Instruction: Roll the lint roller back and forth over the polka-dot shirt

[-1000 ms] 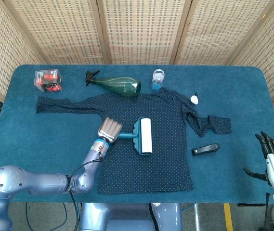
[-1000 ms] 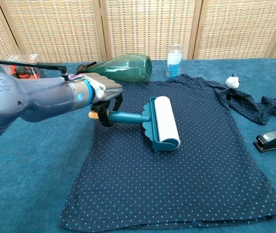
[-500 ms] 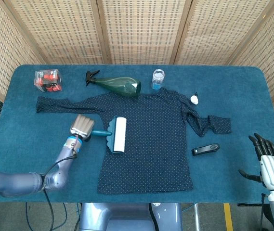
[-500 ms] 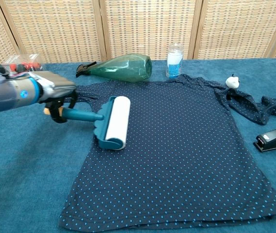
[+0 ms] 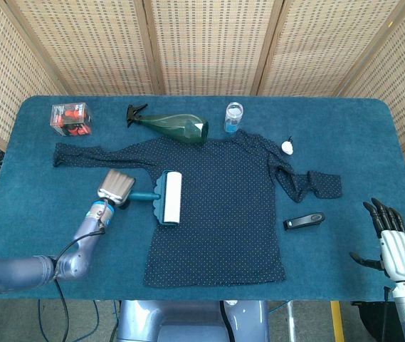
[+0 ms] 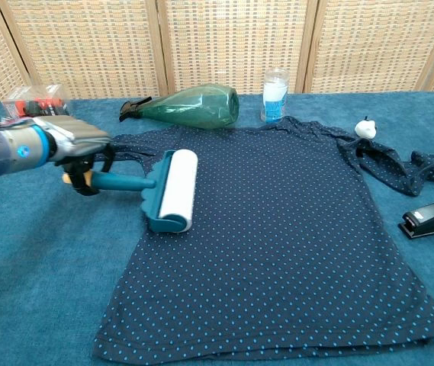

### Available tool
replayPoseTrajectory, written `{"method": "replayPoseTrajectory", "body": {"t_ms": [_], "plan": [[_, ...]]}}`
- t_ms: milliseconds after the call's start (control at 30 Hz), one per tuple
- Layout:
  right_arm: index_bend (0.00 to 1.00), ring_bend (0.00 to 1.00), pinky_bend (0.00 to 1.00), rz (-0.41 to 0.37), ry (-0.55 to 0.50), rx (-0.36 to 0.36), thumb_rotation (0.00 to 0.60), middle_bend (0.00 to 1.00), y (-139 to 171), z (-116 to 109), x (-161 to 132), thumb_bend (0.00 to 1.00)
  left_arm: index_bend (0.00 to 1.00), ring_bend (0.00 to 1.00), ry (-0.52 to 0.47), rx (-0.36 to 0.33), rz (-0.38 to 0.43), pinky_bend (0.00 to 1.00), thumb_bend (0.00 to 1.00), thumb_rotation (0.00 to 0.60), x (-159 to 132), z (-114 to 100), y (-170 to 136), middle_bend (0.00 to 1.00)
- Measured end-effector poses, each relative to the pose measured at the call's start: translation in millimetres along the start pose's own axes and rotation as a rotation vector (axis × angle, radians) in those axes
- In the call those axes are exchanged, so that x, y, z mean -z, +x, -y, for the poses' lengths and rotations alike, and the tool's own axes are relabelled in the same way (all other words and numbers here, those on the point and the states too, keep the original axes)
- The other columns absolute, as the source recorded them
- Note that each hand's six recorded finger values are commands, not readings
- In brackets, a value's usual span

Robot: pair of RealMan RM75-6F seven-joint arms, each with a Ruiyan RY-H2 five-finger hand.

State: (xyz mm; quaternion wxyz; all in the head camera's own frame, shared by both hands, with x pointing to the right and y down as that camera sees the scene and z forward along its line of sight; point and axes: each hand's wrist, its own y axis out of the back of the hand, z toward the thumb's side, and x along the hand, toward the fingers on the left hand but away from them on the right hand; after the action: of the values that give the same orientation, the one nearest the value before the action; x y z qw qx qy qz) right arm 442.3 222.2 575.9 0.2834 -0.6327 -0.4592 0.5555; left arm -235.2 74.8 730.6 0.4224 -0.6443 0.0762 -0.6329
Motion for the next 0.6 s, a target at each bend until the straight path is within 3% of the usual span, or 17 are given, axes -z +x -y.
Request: {"method": "replayPoseTrajectory", "body": {"t_ms": [600], "plan": [[0.0, 0.0, 0.0, -0.007, -0.008, -0.004, 0.6, 0.0, 1, 0, -1, 0.13, 0.88, 0.65, -0.008, -0.021, 0.089, 0.62, 0.6, 0.6, -106, -36, -1, 0.85]]}}
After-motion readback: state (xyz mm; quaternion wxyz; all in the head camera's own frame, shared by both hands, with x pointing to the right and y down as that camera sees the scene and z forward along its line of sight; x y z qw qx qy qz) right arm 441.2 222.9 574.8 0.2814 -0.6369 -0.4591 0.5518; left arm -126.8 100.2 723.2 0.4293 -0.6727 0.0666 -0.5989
